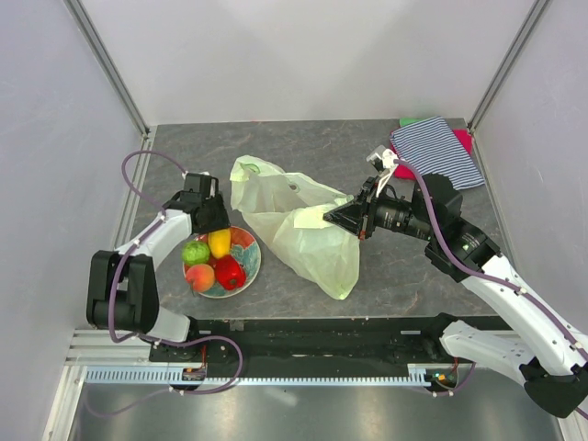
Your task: Place the fruits into the plastic bag
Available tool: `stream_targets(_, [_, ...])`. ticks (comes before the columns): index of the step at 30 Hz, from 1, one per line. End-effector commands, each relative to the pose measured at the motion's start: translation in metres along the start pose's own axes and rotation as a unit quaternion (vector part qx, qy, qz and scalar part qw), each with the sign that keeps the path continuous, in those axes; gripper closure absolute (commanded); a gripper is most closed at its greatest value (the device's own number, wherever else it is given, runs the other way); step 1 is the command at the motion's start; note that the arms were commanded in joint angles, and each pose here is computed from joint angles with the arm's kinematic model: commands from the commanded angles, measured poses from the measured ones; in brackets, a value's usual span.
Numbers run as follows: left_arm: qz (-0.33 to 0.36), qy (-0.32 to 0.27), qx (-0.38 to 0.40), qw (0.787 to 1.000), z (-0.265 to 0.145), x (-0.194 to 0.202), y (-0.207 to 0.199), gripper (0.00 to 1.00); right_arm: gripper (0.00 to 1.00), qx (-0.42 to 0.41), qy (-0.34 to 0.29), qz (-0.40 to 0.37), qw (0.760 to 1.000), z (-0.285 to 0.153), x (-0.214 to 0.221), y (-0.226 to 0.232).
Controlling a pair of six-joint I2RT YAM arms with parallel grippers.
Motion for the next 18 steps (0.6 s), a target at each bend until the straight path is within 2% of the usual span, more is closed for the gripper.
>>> stream_targets(1, [-0.021, -0.057, 0.074, 0.995, -0.028, -0.027, -0.026, 0.52, 1.0, 0.003, -0.01, -0.013, 1.0, -0.001, -0.008, 0.001])
stream_targets(7, [-0.032, -0.115, 0.108, 0.987, -0.065, -0.054, -0.037, 0.55, 1.0, 0.009, -0.011, -0.011, 1.0, -0.001, -0.01, -0.001])
stream_targets(13, [-0.053, -0.186, 0.098, 0.976, -0.106, -0.079, -0.03, 0.57, 1.0, 0.013, -0.01, -0.01, 1.0, 0.0, -0.01, -0.002])
stream_targets(18, [-0.033, -0.233, 0.188, 0.954, -0.159, -0.092, -0.052, 0.57, 1.0, 0.017, -0.016, -0.018, 1.0, -0.003, -0.013, -0.003])
Point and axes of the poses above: each gripper's point midway between its finger pads, its own z axis out along the fingers, its own y axis along the line the jaws close on, x = y × z, the point moved 2 cm from there along -z, back along the fingers, and after that the axes turned 9 degrees about -z, right-handed, at the moved point
